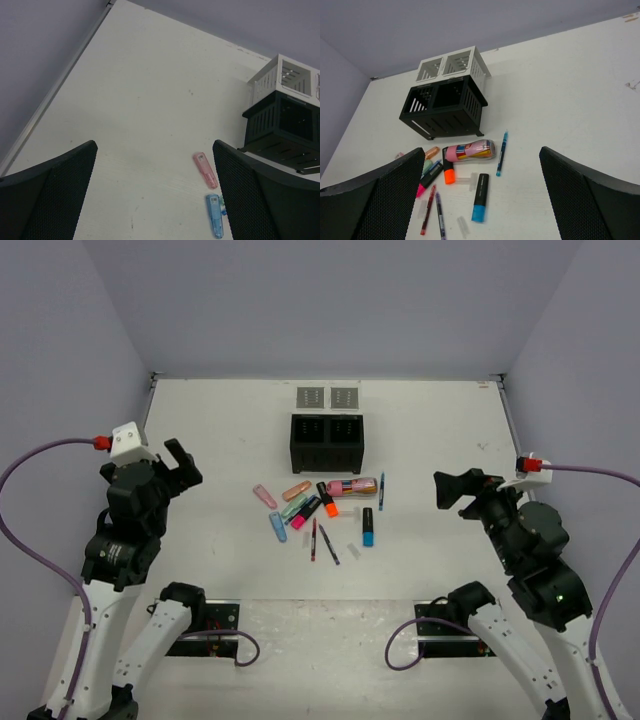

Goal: Sort the stationery into containers
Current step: Pick up the pen from the center of the board.

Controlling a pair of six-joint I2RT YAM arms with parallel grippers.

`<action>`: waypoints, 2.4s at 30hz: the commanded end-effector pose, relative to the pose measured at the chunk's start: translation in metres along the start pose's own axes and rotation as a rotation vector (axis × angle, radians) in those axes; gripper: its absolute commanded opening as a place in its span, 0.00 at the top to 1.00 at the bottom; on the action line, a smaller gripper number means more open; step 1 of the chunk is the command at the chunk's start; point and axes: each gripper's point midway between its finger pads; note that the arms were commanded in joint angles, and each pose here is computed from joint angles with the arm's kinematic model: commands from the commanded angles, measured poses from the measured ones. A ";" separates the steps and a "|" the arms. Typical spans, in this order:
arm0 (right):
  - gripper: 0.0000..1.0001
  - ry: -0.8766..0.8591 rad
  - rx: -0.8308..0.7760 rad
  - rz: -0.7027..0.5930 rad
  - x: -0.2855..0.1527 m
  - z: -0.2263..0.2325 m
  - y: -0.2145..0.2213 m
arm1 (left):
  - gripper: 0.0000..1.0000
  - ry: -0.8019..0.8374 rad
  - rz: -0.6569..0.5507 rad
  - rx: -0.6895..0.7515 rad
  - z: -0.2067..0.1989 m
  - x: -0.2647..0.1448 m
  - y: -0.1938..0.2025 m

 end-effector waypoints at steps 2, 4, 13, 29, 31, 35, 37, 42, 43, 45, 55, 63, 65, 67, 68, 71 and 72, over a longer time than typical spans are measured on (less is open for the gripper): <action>0.01 -0.009 0.012 -0.007 -0.003 0.001 0.001 | 0.00 0.017 -0.008 -0.025 -0.007 -0.002 -0.008; 0.01 -0.018 0.008 0.000 -0.001 0.002 0.004 | 0.00 0.037 -0.012 -0.041 -0.011 -0.002 -0.008; 0.01 -0.358 0.063 -0.030 0.002 0.066 -0.003 | 0.00 0.058 0.068 -0.015 -0.012 0.023 0.037; 0.31 0.230 -0.089 0.575 0.161 0.000 0.141 | 0.00 0.168 0.181 0.019 -0.029 0.031 0.074; 0.47 0.232 -0.088 0.604 0.166 -0.001 0.154 | 0.00 0.179 0.190 0.024 -0.031 0.032 0.076; 0.69 0.246 -0.090 0.672 0.176 -0.005 0.185 | 0.00 0.191 0.211 0.038 -0.034 0.035 0.080; 0.70 0.244 -0.094 0.676 0.183 -0.006 0.193 | 0.00 0.197 0.217 0.043 -0.035 0.035 0.081; 0.71 0.249 -0.110 0.726 0.200 -0.007 0.214 | 0.00 0.207 0.208 0.048 -0.037 0.035 0.078; 0.71 0.254 -0.113 0.740 0.203 -0.009 0.220 | 0.00 0.208 0.209 0.048 -0.037 0.035 0.079; 0.71 0.261 -0.114 0.759 0.207 -0.011 0.227 | 0.00 0.214 0.213 0.051 -0.037 0.035 0.081; 0.72 0.210 -0.080 0.801 0.213 -0.002 0.246 | 0.00 0.234 0.226 0.059 -0.041 0.036 0.082; 0.73 0.219 -0.079 0.828 0.212 -0.004 0.256 | 0.00 0.242 0.216 0.056 -0.041 0.034 0.080; 0.73 0.225 -0.081 0.838 0.212 -0.006 0.259 | 0.00 0.244 0.209 0.054 -0.041 0.033 0.078; 0.74 0.238 -0.087 0.866 0.211 -0.009 0.266 | 0.00 0.244 0.206 0.053 -0.041 0.033 0.078; 0.74 0.241 -0.090 0.877 0.211 -0.010 0.269 | 0.00 0.243 0.205 0.053 -0.040 0.033 0.077; 0.76 0.253 -0.100 0.907 0.210 -0.012 0.276 | 0.00 0.235 0.200 0.051 -0.039 0.033 0.076; 0.80 0.255 -0.100 0.910 0.210 -0.013 0.277 | 0.00 0.234 0.198 0.050 -0.039 0.033 0.076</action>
Point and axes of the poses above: each gripper's point midway between its finger pads, its own x axis out along the fingers, its own z axis along the line the jaws close on, y = z × x, and after that the axes turned 7 degrees about -x, right-handed
